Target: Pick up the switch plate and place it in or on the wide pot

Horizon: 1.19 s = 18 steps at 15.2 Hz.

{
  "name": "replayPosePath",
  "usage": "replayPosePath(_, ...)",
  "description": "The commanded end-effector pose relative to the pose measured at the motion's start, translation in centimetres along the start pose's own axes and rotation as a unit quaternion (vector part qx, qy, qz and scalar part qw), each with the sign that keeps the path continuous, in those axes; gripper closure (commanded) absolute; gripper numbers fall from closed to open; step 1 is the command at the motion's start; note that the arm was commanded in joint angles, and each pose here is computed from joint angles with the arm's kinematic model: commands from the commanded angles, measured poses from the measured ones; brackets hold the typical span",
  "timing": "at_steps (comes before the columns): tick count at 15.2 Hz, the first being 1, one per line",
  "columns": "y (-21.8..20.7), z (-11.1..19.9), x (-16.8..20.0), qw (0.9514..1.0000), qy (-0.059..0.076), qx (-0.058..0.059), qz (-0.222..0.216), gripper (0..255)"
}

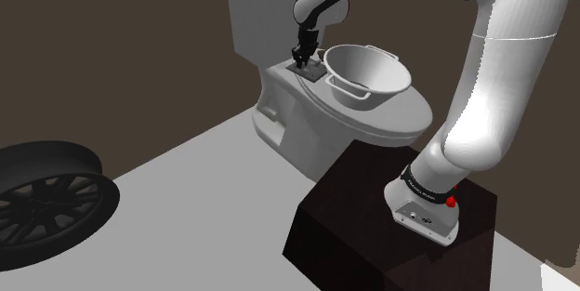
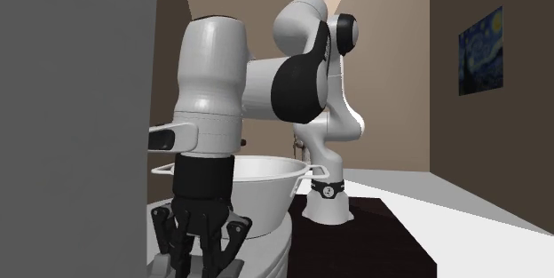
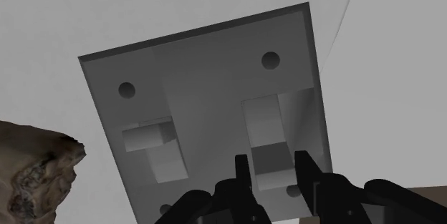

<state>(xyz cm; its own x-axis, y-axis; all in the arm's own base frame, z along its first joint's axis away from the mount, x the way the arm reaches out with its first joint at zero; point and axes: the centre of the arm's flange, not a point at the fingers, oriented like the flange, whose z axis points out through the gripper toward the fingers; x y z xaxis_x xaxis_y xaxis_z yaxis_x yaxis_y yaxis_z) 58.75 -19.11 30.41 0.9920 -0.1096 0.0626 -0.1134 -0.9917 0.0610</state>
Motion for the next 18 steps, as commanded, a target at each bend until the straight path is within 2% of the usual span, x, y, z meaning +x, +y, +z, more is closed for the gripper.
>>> replayPosePath(1,0.0,0.0,0.0,1.0000,0.000,0.000,0.000,255)
replayPosePath(8,0.0,0.0,0.0,1.0000,0.000,0.000,0.000,255)
replayPosePath(18,0.3,-5.3,0.3,1.0000,0.000,0.000,0.000,255)
